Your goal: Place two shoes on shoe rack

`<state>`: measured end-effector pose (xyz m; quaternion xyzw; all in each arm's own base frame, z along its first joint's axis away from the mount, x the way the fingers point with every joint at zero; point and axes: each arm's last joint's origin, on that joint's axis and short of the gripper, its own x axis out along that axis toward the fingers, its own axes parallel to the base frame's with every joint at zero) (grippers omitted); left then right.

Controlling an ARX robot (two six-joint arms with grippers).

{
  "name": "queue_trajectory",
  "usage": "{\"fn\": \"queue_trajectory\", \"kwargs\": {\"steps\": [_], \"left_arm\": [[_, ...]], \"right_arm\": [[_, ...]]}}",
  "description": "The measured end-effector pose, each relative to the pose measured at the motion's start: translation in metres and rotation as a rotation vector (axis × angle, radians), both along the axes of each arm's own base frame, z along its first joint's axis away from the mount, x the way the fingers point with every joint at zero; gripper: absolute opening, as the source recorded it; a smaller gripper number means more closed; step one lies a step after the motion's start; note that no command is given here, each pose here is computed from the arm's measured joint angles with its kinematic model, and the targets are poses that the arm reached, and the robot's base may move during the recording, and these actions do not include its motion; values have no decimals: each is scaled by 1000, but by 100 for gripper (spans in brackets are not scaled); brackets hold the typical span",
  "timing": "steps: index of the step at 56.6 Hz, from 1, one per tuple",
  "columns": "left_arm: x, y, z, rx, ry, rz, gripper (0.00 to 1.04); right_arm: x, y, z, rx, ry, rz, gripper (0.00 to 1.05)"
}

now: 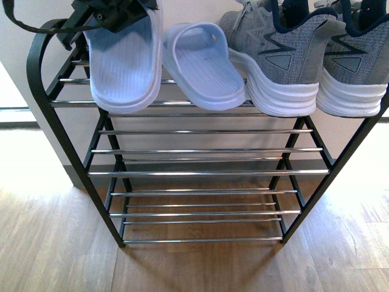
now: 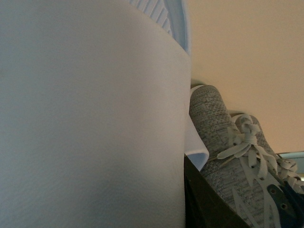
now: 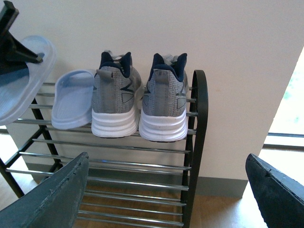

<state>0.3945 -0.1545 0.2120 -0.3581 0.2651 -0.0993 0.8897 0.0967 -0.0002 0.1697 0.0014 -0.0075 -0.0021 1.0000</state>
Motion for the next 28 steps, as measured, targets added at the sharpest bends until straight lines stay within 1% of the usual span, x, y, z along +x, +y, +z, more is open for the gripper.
{"fn": "queue_trajectory", "kwargs": {"steps": [8, 18, 26, 27, 28], "left_arm": [[13, 0, -11, 5, 34, -4, 2], [27, 11, -33, 29, 102, 24, 2], [33, 16, -38, 45, 122, 31, 2], [33, 16, -38, 49, 122, 27, 2], [33, 16, -39, 53, 121, 22, 5]], "right_arm": [[0, 0, 0, 0, 0, 0, 96], [0, 0, 0, 0, 0, 0, 96], [0, 0, 0, 0, 0, 0, 96], [0, 0, 0, 0, 0, 0, 96], [0, 0, 0, 0, 0, 0, 96]]}}
